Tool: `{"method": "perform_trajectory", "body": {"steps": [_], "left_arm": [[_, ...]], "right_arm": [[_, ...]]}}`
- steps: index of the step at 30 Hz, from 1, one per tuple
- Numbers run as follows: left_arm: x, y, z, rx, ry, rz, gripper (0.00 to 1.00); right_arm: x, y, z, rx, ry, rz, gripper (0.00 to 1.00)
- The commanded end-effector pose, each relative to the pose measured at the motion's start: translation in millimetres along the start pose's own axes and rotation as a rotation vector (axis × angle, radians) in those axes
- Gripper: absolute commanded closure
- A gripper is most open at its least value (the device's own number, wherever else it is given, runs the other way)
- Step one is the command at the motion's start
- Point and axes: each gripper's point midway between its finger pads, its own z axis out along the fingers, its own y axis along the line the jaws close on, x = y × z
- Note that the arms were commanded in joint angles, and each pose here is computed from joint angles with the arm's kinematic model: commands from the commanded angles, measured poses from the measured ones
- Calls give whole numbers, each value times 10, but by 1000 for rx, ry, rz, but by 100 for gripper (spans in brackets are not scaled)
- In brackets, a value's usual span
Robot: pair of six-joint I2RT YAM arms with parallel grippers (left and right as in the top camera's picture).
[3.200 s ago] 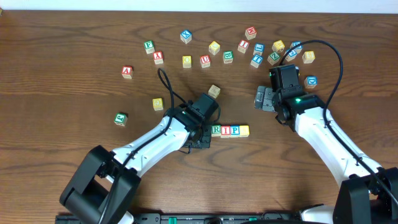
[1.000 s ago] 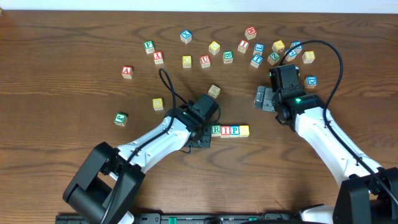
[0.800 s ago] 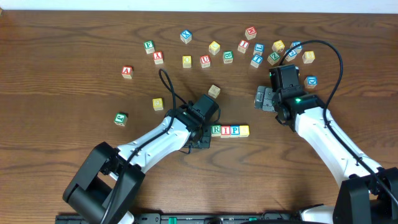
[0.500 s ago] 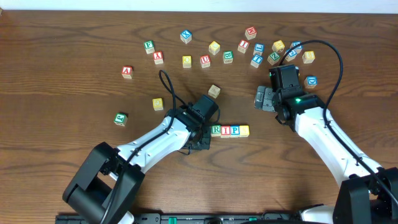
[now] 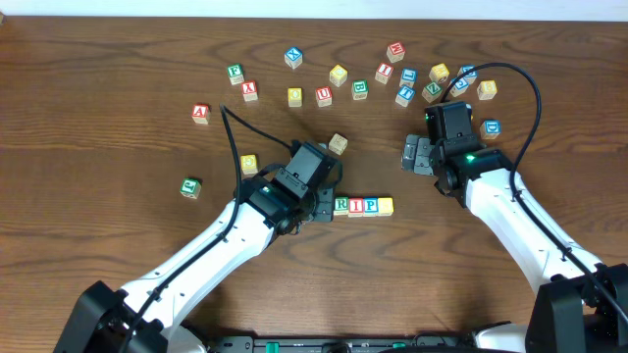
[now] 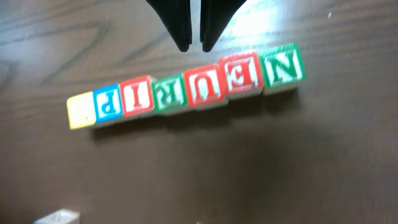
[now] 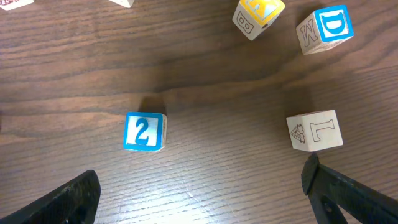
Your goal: Spell out NEURIPS
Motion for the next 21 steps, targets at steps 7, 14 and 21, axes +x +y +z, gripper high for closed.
{"method": "perform_trajectory", "body": {"steps": [7, 14, 21], "left_arm": [[-200, 251, 226, -57, -25, -21, 92], [-323, 333, 420, -81, -8, -14, 93], [-493, 229, 475, -67, -25, 11, 92]], "right_arm": [[-104, -20, -17, 11, -27, -11, 1], [-120, -14, -17, 8, -33, -15, 1], [-120, -14, -17, 8, -33, -15, 1]]}}
